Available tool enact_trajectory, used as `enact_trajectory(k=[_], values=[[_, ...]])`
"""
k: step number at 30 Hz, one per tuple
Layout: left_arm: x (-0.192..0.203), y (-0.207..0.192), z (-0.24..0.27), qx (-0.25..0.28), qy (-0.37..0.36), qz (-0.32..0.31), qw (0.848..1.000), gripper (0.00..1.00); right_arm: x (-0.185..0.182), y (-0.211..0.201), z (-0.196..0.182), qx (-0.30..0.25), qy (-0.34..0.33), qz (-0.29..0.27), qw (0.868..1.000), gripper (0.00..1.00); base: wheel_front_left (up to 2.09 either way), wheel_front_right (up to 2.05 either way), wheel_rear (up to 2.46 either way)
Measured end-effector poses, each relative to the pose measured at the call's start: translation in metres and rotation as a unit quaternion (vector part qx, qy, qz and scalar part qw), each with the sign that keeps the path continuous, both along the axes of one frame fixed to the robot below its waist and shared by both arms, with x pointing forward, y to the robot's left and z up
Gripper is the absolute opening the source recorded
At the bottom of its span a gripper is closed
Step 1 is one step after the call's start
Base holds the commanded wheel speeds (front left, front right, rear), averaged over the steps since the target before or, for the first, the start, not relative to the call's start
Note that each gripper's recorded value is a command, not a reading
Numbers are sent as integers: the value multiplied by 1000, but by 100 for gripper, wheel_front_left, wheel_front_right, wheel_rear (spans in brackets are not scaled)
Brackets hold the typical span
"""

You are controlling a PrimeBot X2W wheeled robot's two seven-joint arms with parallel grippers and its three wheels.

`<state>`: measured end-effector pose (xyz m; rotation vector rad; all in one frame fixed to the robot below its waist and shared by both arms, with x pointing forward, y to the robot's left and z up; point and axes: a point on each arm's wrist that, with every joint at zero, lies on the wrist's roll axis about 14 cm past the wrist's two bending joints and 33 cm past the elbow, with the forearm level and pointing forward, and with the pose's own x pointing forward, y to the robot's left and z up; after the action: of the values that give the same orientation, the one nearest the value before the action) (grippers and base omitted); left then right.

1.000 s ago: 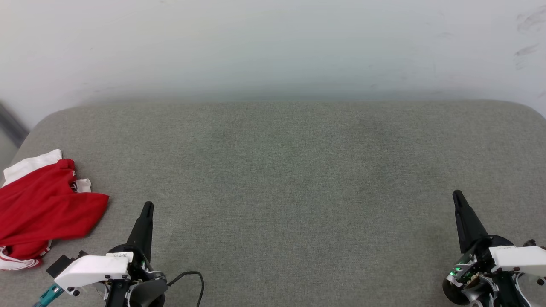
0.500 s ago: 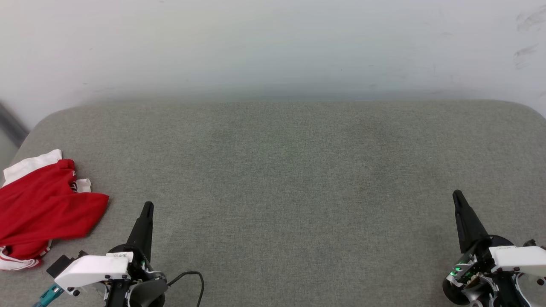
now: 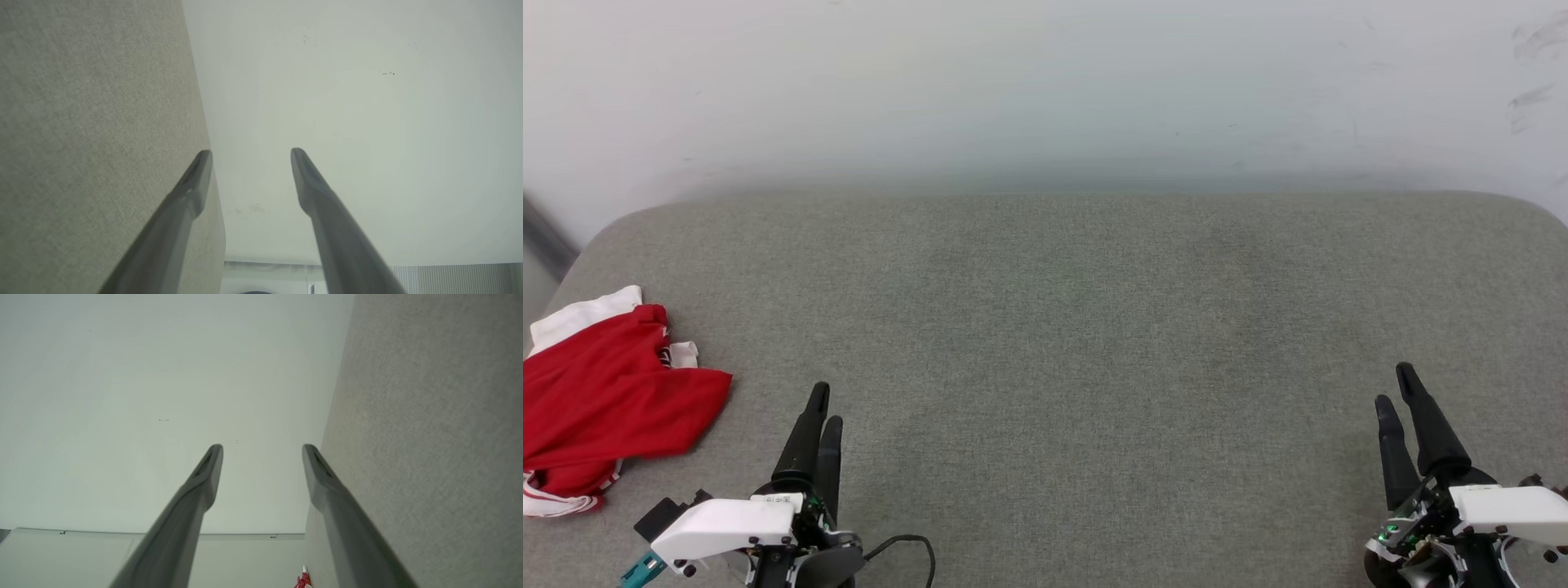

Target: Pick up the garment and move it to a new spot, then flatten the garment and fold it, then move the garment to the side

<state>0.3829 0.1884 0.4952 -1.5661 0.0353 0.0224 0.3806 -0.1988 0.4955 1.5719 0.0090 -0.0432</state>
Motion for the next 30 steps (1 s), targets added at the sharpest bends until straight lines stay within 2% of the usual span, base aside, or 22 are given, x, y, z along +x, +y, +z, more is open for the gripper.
enact_trajectory(k=[11,18,23,30], values=[[2,-2,13,33,-20,9,999,100,0,5,8,-30,-12,-5,999,100,0,0,0],[3,-5,23,109,-35,7,993,100,1,5,18,-98,-26,-6,995,100,0,0,0],[3,-10,30,186,-48,1,981,100,2,6,27,-183,-38,-2,982,100,0,0,0],[4,-19,40,275,-69,-6,959,100,2,10,33,-308,-49,6,950,100,0,0,0]])
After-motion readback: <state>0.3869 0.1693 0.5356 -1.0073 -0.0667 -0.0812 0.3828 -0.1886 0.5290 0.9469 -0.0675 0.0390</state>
